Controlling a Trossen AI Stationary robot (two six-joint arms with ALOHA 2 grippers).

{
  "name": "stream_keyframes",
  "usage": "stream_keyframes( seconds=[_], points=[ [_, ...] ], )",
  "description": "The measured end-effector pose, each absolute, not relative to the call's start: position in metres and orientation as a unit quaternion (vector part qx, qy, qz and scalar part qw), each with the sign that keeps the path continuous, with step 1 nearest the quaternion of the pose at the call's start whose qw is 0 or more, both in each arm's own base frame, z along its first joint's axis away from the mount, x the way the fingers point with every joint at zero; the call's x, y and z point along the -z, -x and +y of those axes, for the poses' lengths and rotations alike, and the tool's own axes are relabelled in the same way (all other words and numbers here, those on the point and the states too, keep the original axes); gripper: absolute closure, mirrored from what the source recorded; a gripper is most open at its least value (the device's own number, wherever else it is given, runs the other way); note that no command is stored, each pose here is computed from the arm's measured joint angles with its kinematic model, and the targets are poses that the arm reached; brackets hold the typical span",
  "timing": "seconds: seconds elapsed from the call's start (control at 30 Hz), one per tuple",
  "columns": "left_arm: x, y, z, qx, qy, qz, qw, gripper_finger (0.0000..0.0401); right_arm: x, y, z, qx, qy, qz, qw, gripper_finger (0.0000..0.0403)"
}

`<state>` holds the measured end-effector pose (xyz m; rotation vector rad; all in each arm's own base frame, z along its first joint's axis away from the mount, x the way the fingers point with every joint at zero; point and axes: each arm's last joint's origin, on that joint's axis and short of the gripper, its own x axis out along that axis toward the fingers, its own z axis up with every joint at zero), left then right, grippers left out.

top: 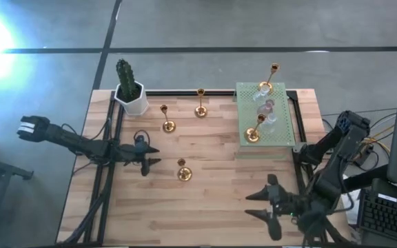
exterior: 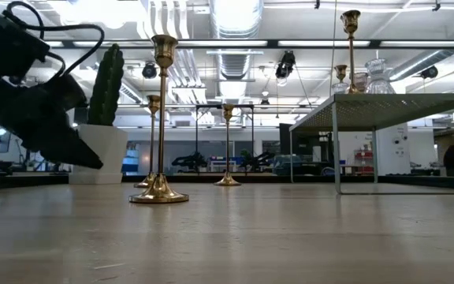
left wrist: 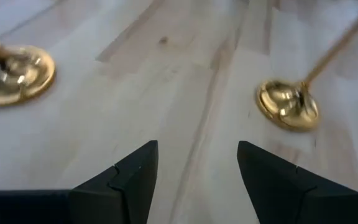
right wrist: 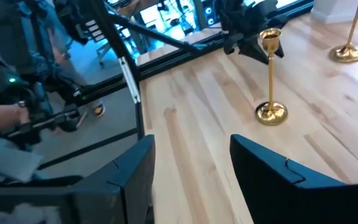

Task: Pick & Place candle stick holders
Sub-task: Put the gold candle holder on the shelf

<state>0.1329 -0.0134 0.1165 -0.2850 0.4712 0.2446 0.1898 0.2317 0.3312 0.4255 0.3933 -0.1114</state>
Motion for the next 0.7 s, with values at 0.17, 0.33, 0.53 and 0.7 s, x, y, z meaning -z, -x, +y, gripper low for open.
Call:
stream_keyframes(
  seconds=[0.17, 0.33, 0.53, 0.7],
  points=[
    [-0.115, -0.132, -0.013, -0.136, 0.19, 0.227, 0.945, 0.0177, -0.328, -0.198, 0.242, 0.076, -0.19, 0.182, 0.962, 0.021],
    [-0.122, -0.136, -0.014, -0.127, 0.21, 0.186, 0.951, 0.0176, -0.325, -0.201, 0.244, 0.107, -0.168, 0.163, 0.966, 0.0214],
    [-0.133, -0.14, -0.016, -0.076, 0.169, 0.142, 0.972, 0.0176, -0.324, -0.201, 0.244, 0.114, -0.166, 0.156, 0.967, 0.0216],
    [-0.14, -0.143, -0.017, -0.071, 0.191, 0.116, 0.972, 0.0176, -0.324, -0.199, 0.245, 0.111, -0.162, 0.158, 0.968, 0.0216]
  ],
)
